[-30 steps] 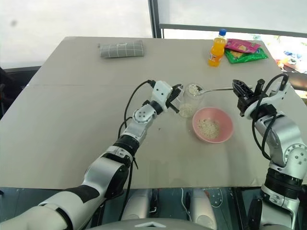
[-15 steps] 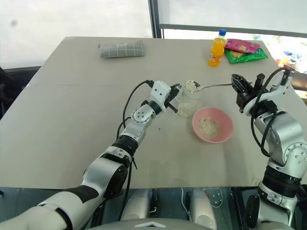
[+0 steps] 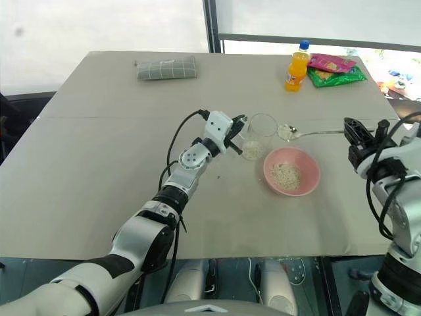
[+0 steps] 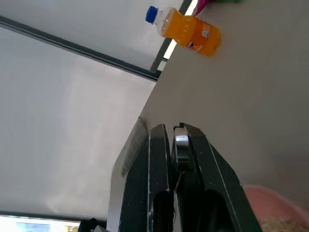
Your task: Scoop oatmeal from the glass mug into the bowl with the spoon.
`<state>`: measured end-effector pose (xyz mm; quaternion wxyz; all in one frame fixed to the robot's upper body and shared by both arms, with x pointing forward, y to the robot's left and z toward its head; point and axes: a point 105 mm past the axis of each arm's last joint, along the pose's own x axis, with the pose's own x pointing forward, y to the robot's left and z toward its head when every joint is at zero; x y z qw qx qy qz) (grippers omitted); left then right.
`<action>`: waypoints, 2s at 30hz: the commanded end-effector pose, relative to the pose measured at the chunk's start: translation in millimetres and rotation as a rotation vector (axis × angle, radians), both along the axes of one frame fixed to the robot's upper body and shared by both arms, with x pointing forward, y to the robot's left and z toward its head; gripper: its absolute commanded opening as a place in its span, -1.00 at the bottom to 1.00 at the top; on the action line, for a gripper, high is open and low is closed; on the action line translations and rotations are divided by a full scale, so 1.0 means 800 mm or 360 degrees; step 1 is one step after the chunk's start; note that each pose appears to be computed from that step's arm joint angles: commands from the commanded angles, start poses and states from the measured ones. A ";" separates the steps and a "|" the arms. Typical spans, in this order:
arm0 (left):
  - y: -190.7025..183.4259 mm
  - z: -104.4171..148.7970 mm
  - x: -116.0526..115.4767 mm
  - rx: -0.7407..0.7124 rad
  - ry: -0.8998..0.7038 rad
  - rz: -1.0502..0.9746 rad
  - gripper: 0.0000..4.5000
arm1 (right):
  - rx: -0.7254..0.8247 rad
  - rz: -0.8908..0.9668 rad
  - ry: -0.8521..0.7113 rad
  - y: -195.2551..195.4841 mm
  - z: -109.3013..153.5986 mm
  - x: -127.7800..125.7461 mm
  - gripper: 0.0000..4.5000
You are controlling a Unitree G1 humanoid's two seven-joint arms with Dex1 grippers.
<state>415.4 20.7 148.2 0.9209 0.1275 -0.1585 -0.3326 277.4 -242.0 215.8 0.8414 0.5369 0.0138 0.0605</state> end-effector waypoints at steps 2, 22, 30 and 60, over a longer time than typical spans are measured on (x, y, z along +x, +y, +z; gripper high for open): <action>0.011 -0.008 0.004 0.0040 0.0019 0.0042 -0.98 | -0.0134 0.0008 -0.0060 -0.004 0.007 -0.020 -1.00; 0.015 -0.012 0.004 0.0021 0.0029 0.0073 -0.98 | -0.1717 0.0488 -0.0103 0.044 0.032 -0.015 -1.00; 0.015 -0.013 0.003 0.0015 0.0031 0.0077 -0.98 | -0.2187 0.0592 -0.0314 0.068 0.041 -0.011 -1.00; 0.025 -0.015 0.004 0.0041 0.0025 0.0100 -0.98 | -0.0505 0.0257 -0.0123 0.007 0.027 -0.012 -1.00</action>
